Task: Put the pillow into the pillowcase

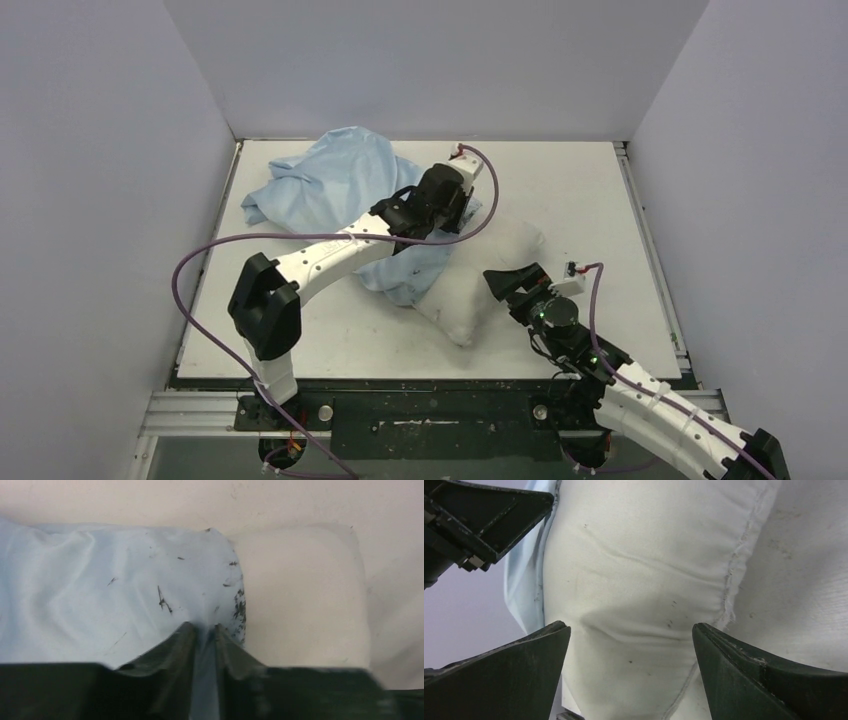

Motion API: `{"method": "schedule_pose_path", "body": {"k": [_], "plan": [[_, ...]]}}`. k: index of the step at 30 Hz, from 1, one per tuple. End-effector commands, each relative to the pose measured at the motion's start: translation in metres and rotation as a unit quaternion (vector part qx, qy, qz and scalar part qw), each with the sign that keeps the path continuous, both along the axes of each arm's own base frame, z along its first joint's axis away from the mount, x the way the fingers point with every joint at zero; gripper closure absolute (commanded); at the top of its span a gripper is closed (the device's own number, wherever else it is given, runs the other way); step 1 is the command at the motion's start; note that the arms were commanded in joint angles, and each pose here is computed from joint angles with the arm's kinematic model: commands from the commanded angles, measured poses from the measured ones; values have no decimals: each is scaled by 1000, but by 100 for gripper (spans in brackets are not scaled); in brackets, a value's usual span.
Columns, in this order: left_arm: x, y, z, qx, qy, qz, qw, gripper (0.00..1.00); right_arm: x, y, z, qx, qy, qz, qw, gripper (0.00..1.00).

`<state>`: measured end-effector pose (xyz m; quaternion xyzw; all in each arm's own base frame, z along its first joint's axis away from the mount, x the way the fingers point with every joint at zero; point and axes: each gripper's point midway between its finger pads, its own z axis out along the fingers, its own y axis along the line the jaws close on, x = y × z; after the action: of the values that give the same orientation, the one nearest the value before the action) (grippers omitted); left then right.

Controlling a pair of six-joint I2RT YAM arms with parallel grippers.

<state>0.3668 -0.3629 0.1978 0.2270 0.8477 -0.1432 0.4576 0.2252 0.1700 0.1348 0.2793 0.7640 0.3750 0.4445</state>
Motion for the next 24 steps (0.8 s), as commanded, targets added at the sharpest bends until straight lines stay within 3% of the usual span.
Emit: {"method": "schedule_pose_path", "body": {"k": [1,2,5,9,11,14,18,24], "plan": [[3,-35,56,-75,-40,-43,995,91,7,14,20,41,-59,29,997,4],[-2,-39,66,-89,-38,-53,994,99,8,19,22,42,-68,37,996,9],[-25,-53,99,-150,-24,-86,985,100,15,30,24,45,-83,51,994,27],[-53,-61,133,-222,-5,-118,968,100,26,36,27,73,-88,36,993,35],[-56,-56,136,-225,-3,-111,968,100,31,40,30,81,-90,35,992,36],[-38,-32,116,-159,-17,-45,986,100,35,45,32,88,-84,36,992,33],[-20,-10,81,-72,-36,-5,997,63,32,42,23,87,-70,32,993,30],[-1,0,44,21,-42,19,999,47,27,35,12,83,-54,23,995,23]]}}
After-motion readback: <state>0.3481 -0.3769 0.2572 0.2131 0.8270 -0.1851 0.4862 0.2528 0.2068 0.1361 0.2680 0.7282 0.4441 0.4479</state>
